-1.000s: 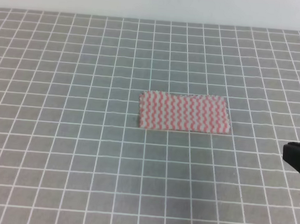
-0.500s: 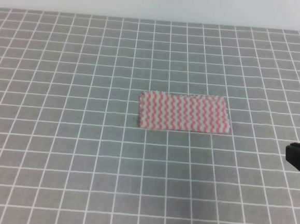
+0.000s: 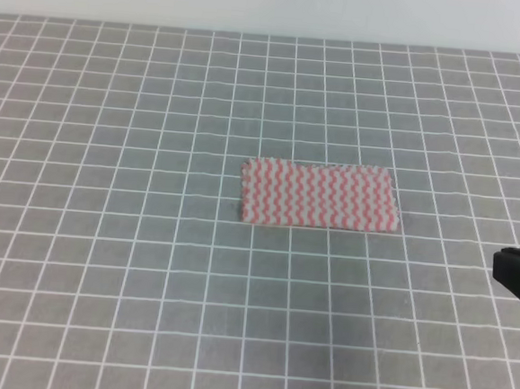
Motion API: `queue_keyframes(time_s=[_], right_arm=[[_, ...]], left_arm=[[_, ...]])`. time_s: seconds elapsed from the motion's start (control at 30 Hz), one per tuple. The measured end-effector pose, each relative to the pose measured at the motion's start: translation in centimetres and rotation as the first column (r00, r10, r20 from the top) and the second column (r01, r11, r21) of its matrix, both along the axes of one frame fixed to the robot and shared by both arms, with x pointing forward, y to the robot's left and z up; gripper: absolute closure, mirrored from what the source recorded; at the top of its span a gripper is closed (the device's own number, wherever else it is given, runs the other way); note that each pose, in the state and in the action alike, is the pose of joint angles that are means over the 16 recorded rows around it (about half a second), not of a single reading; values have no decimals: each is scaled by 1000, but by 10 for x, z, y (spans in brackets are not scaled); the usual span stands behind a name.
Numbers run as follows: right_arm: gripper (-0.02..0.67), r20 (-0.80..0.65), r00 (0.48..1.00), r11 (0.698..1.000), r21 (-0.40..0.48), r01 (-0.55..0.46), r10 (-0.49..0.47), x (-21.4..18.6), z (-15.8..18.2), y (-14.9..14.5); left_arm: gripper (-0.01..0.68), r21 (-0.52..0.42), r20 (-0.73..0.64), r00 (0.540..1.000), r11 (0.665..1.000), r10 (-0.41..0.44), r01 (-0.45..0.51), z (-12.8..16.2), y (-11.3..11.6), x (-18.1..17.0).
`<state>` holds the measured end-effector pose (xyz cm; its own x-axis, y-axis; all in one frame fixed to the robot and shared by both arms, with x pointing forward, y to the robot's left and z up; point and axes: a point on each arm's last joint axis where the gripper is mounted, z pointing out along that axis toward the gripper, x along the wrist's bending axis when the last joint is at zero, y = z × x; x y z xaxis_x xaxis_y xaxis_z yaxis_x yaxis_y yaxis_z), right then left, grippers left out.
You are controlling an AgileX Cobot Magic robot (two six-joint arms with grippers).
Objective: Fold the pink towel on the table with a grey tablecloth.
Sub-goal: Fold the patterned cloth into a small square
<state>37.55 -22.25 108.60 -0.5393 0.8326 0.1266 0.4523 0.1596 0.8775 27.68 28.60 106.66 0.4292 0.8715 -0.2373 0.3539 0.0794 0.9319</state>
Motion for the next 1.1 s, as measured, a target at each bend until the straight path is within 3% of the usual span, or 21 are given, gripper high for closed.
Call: queue_keyframes(time_s=[0.4, 0.57, 0.9, 1.1], right_arm=[[665, 8, 1000, 999, 43, 17, -17, 1, 3, 1], [665, 38, 997, 991, 115, 63, -68, 6, 8, 0], [665, 74, 965, 931, 290, 222, -253, 30, 15, -3], [665, 71, 948, 911, 308, 274, -310, 41, 11, -4]], left_arm=[[673, -2, 1, 1000, 1000, 0, 0, 0, 0, -1], [673, -2, 1, 1000, 1000, 0, 0, 0, 0, -1], [673, -2, 1, 1000, 1000, 0, 0, 0, 0, 0], [673, -2, 1, 1000, 1000, 0, 0, 0, 0, 0]])
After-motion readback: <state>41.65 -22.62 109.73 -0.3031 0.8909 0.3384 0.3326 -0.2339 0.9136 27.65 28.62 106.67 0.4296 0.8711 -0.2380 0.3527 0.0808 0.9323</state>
